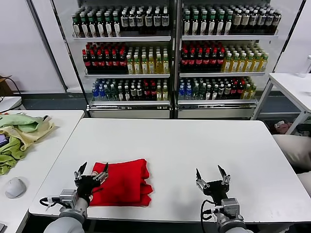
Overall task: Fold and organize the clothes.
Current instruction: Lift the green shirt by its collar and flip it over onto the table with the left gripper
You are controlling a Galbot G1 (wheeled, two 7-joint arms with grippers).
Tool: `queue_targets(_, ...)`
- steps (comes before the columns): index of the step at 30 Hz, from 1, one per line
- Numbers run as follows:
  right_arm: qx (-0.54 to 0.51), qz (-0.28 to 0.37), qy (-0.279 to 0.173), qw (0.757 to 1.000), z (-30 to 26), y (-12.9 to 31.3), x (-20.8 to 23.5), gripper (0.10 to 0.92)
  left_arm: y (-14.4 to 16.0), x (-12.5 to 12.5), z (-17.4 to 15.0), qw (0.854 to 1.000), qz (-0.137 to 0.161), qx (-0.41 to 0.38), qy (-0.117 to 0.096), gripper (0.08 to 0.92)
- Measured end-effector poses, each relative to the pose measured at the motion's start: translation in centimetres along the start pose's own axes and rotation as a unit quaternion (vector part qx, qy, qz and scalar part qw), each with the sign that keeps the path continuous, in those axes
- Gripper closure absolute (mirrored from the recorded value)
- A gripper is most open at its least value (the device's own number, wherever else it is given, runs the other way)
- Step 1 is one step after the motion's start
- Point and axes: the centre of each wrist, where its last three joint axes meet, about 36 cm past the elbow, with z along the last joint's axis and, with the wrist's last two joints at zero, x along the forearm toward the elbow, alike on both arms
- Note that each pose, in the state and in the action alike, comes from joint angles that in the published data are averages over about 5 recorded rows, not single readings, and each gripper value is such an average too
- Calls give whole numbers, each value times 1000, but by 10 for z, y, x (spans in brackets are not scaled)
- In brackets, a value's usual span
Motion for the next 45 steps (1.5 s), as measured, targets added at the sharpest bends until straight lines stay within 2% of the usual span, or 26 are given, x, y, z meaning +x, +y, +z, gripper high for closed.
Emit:
queue_targets(9, -5, 3, -1, 1000, 1, 1, 2, 200, 32, -7, 29, 998, 3, 39, 42, 177)
queue_targets(16, -4, 4, -3, 1000, -1, 0, 2, 200, 43, -9, 41, 992, 24, 111, 59, 202)
queue_targets(26, -5, 5, -3, 1000, -1, 1, 4, 200, 51, -11, 48, 981, 49, 175, 65, 475)
queue_targets(37, -6, 3, -4, 1000, -3, 0, 6, 200, 69, -12, 48, 977, 49, 197, 72, 809)
queue_targets(41, -5, 4, -6, 1000, -4, -1, 7, 200, 77, -7, 34, 980, 34, 185, 65, 872)
queue_targets(45, -6, 5, -6, 1000, -5, -1, 7, 200, 94, 3, -2, 987, 6, 156, 41, 877)
